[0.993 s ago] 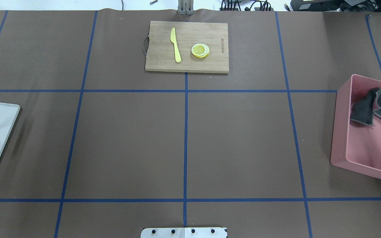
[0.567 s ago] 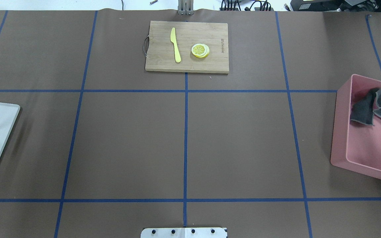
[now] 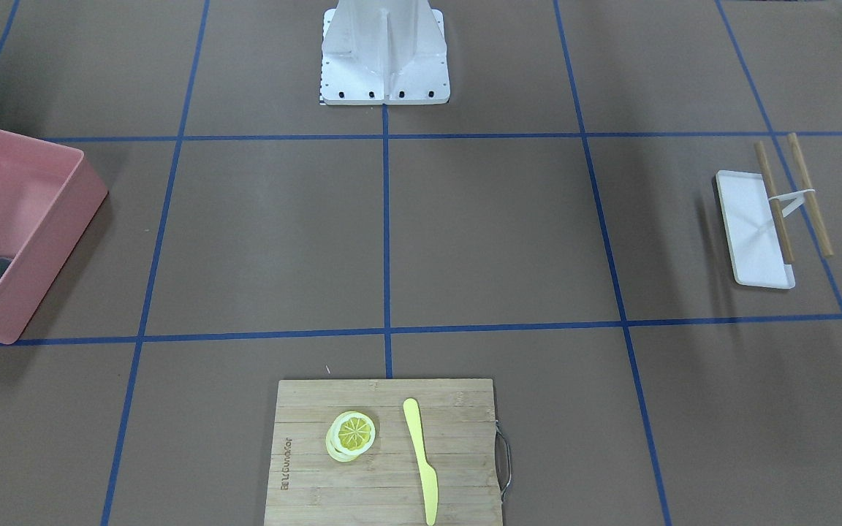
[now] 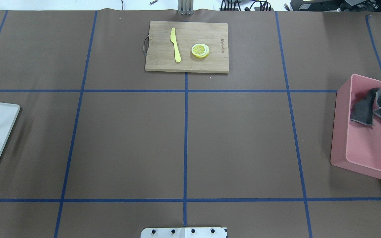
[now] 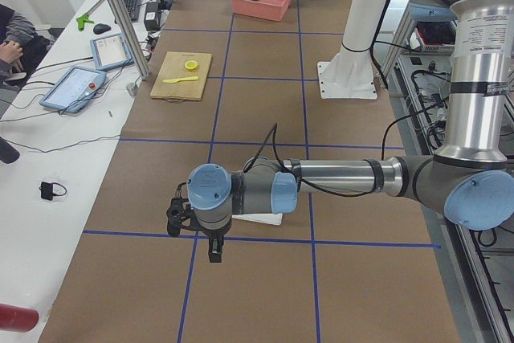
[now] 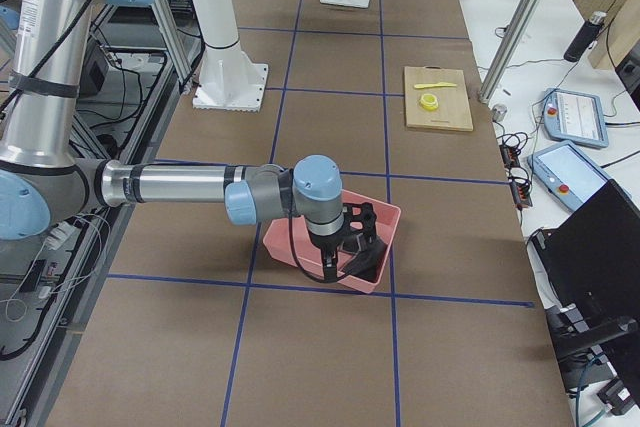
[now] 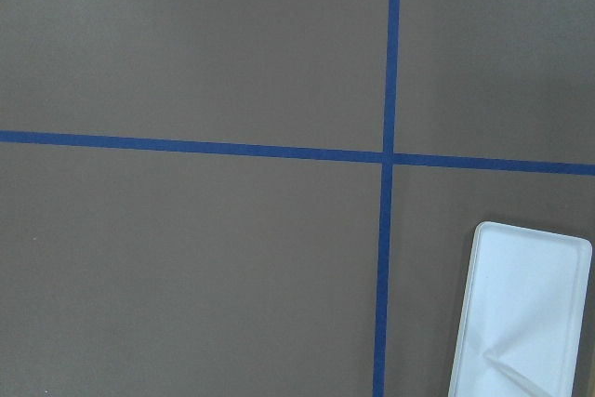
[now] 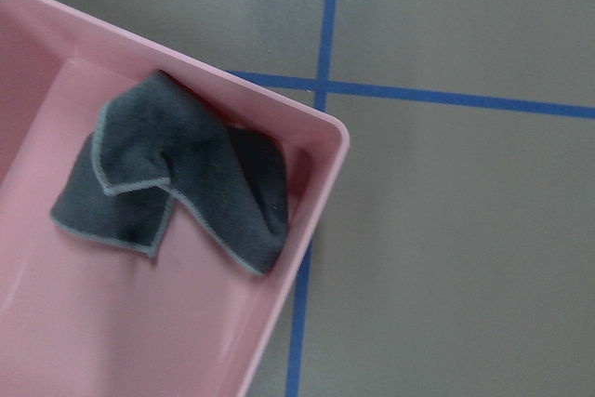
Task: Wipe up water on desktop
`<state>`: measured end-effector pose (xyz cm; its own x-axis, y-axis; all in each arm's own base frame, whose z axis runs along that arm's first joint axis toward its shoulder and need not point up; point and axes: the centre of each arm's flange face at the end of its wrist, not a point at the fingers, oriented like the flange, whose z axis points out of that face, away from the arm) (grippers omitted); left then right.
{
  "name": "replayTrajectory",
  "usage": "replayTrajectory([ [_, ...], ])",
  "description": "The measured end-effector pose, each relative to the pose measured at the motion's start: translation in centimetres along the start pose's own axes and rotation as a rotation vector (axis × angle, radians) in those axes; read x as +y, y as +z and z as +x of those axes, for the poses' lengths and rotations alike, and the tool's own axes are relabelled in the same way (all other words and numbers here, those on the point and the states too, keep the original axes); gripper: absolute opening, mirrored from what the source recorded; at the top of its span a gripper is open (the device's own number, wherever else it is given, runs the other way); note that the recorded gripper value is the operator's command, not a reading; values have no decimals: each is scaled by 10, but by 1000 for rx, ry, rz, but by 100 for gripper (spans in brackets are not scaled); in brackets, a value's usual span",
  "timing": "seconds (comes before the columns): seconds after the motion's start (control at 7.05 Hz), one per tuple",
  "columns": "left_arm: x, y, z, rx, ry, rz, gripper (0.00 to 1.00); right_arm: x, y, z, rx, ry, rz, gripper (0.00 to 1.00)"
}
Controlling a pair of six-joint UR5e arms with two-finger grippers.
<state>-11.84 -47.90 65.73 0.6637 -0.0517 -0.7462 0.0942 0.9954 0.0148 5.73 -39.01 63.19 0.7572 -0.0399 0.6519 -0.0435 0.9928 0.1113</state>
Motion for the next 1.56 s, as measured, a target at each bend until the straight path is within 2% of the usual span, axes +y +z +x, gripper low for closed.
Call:
replayTrajectory([
  [0.14,2,1,-1,0,-2,-2,98,13,1,19,10,52,-8,100],
  [0.28,3,2,-2,1,-3,-3,98,18,5,25,25,67,-33,100],
  [0.57,4,2,-3,0,-4,-4,98,17,11,15,31,47,-108,100],
  [0.85,5,3,-3,0,-1,-2,98,18,12,16,26,46,-139,100],
  [0.99,7,4,-4,0,4,2,98,18,13,17,22,43,-141,100],
  [1.56,9,6,-6,-1,9,8,98,6,-12,-6,11,-7,-83,100],
])
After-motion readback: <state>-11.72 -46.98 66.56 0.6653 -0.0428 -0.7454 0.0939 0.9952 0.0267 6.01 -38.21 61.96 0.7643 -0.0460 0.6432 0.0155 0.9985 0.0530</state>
